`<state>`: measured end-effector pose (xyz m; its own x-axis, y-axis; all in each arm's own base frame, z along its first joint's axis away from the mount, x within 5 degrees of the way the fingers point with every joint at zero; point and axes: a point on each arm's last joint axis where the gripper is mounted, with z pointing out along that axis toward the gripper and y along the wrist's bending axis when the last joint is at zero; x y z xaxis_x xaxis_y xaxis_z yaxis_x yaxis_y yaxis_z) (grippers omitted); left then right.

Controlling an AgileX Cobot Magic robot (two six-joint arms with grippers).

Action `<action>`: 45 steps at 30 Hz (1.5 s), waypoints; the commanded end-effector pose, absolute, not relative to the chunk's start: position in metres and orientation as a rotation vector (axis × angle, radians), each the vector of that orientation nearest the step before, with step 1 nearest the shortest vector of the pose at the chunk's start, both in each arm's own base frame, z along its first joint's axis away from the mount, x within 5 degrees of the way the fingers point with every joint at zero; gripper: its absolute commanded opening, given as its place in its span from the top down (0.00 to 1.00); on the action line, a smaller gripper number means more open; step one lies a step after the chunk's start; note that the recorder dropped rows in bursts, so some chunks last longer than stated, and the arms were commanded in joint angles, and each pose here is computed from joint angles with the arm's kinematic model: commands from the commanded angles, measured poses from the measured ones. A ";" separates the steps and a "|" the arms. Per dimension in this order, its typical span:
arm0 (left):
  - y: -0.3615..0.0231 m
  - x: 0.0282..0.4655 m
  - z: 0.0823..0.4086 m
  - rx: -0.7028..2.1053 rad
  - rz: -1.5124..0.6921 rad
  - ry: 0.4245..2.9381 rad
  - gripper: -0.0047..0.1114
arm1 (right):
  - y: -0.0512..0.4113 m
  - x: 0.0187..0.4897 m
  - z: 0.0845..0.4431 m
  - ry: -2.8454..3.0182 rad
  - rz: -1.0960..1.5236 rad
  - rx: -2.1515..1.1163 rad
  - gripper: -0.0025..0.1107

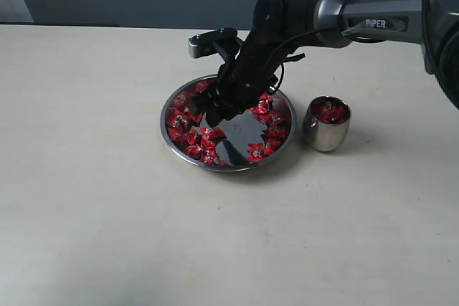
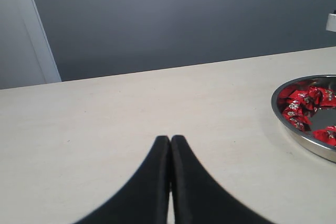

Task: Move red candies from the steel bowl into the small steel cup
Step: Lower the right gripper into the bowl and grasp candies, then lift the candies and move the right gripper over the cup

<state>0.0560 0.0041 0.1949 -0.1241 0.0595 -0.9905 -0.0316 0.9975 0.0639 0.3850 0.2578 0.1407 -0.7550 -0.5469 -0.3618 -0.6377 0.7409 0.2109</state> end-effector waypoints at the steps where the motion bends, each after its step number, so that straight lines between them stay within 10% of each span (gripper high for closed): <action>1: 0.004 0.056 0.195 0.022 0.065 1.685 0.96 | 0.264 0.386 0.133 2.652 0.482 -0.917 0.64; 14: 0.004 0.056 0.195 0.022 0.065 1.685 0.96 | 0.273 0.385 0.118 2.629 0.452 -0.938 0.67; 20: 0.004 0.056 0.195 0.022 0.065 1.685 0.96 | 0.272 0.385 0.118 2.629 0.443 -0.949 0.98; 45: 0.004 0.056 0.195 0.022 0.065 1.685 0.96 | 0.248 0.386 0.214 2.428 0.223 -0.943 0.97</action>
